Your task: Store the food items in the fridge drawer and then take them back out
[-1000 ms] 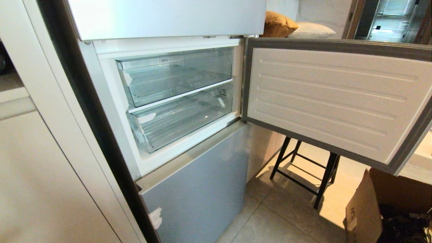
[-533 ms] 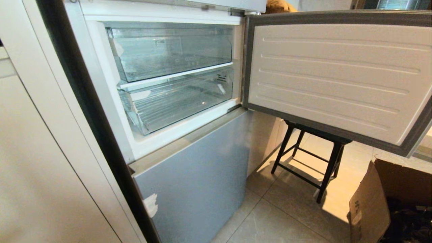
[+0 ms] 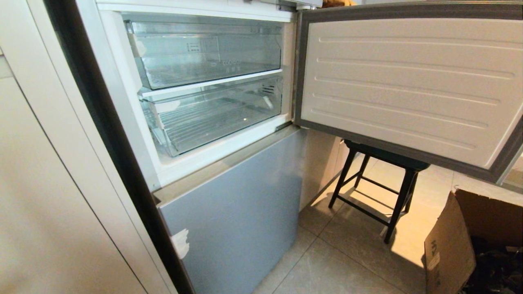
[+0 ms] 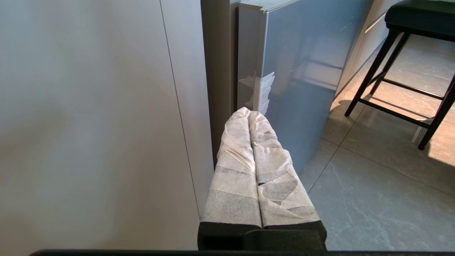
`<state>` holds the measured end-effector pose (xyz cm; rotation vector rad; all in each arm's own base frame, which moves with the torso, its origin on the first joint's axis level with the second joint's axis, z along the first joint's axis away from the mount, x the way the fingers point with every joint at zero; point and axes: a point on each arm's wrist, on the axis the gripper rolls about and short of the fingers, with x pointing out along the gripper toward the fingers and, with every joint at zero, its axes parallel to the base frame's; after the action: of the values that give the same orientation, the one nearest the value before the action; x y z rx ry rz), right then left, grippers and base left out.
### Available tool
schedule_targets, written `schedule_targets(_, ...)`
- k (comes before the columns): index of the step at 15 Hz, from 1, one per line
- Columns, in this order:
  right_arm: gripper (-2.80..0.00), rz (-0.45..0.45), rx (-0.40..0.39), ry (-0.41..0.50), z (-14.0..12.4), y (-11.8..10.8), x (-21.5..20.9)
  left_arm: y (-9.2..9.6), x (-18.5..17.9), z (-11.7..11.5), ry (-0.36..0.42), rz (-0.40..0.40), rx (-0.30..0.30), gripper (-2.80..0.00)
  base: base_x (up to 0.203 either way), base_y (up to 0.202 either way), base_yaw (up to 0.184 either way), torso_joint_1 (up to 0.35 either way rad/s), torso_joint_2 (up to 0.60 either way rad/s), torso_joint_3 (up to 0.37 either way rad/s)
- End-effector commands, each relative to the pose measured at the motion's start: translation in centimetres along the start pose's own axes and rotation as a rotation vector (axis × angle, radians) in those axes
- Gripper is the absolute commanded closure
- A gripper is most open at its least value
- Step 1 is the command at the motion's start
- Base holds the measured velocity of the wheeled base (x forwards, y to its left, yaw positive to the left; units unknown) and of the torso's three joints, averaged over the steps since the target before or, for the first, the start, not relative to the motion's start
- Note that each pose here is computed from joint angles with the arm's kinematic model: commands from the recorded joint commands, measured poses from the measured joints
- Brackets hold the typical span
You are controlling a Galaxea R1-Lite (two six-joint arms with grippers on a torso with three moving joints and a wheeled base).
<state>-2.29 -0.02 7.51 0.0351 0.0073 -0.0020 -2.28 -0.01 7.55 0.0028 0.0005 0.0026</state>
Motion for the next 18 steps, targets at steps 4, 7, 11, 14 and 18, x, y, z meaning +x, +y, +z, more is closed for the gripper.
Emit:
schedule_targets(4,0.0,0.0,0.0,0.002,-0.01,0.0,0.01,0.0,0.0,0.0,0.0,0.001,0.0,0.0,0.002,-0.002,0.02,0.0,0.0,-0.001)
schedule_targets(7,0.0,0.0,-0.001,0.002,-0.01,0.0,0.01,0.0,0.0,0.0,0.0,0.001,0.0,0.0,0.001,-0.009,0.163,0.0,0.0,0.0)
schedule_targets(11,0.0,0.0,-0.001,0.002,-0.01,0.0,0.01,0.0,0.0,0.0,0.0,0.001,0.0,0.0,0.0,-0.007,0.175,0.004,0.0,0.002)
schedule_targets(14,0.0,0.0,-0.001,0.002,-0.01,0.0,0.01,0.0,0.0,0.0,0.0,0.001,0.0,0.0,0.001,-0.009,0.175,0.0,0.01,0.002)
schedule_targets(18,0.0,0.0,-0.001,0.002,-0.01,0.0,0.01,0.0,0.0,0.0,0.0,0.001,0.0,0.0,-0.001,-0.008,0.159,0.002,0.0,0.004)
